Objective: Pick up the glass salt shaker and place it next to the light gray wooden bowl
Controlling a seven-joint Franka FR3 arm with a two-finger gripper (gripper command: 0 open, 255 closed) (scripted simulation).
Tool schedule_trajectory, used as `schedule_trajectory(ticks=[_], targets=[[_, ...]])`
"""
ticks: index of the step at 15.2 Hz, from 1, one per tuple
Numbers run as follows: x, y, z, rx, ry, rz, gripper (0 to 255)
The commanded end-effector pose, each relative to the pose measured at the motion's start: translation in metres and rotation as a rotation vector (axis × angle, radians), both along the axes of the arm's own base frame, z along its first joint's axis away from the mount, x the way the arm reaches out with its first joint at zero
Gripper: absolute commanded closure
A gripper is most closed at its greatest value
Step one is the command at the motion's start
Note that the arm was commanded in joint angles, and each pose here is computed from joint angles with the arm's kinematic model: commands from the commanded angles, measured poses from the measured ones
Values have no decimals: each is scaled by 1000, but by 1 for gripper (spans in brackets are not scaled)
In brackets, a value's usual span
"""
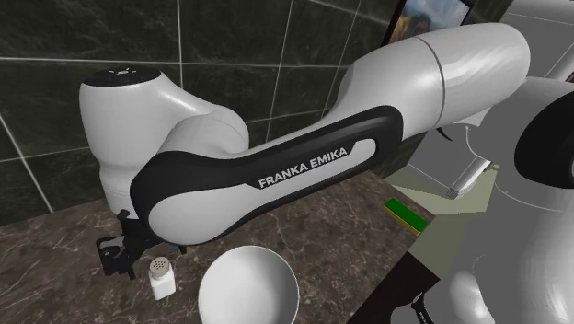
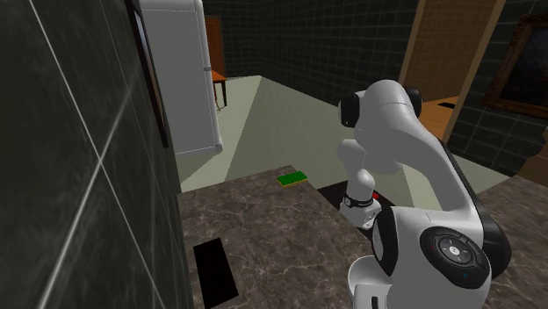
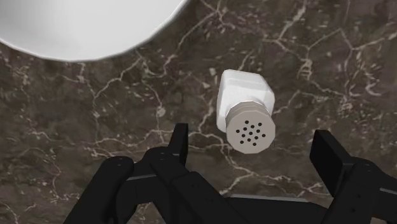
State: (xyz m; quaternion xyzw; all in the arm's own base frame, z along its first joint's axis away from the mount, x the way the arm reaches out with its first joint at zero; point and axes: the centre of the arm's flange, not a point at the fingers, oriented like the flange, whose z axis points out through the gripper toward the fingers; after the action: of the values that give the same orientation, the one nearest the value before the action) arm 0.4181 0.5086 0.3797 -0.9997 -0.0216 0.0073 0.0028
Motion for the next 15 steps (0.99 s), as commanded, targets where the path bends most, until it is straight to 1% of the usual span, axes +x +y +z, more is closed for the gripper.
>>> schedule_trajectory(ticks=[1,3,7,15], targets=[[0,0,0,0,0,0,0],[0,0,0,0,0,0,0],[1,0,50,0,0,0,0],[1,0,50,0,0,0,0]])
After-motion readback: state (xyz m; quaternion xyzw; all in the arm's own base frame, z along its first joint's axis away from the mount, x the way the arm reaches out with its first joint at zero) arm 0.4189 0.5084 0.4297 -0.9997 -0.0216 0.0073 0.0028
